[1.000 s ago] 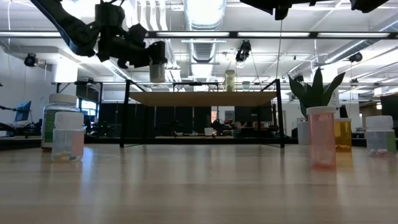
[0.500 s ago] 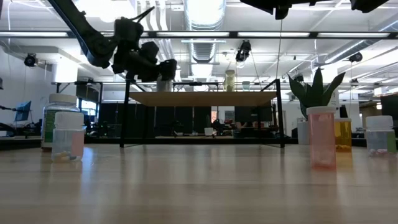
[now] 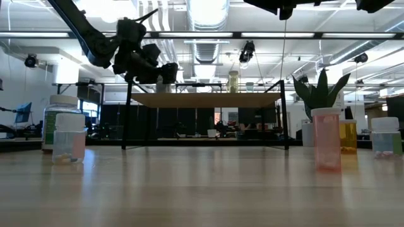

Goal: Pick and place medicine bottles onto shelf by color
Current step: Put the white pill bottle on the shelf, then put the white green pill bottle on the shelf

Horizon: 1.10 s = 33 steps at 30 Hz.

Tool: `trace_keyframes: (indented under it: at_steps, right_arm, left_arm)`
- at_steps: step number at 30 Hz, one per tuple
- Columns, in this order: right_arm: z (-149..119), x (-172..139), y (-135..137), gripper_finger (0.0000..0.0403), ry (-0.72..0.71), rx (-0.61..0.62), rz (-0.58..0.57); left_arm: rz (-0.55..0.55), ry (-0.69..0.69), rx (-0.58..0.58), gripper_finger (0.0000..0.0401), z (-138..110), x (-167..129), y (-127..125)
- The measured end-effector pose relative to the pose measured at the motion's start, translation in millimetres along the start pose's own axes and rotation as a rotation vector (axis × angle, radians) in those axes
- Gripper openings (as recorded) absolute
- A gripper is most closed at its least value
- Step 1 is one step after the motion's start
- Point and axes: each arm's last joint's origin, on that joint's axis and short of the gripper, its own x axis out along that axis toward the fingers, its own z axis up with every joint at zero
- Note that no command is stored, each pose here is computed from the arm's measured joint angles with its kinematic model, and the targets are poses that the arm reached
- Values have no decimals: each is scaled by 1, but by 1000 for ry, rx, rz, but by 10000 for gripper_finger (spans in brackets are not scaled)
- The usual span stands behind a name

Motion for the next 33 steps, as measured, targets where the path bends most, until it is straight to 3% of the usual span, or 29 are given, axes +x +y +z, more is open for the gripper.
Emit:
trace_keyframes:
  at_steps: [8,19,28,33]
  right_arm:
    - [0,0,0,215,0,8,0]
    - [0,0,0,215,1,19,0]
    - [-2,0,0,215,17,26,4]
    - [-2,0,1,215,25,37,7]
  left_arm:
    - [-5,33,19,283,13,-12,6]
    - [-47,48,30,283,52,-54,21]
    - [-215,26,26,283,87,-115,30]
    - [-362,94,-40,283,85,-157,31]
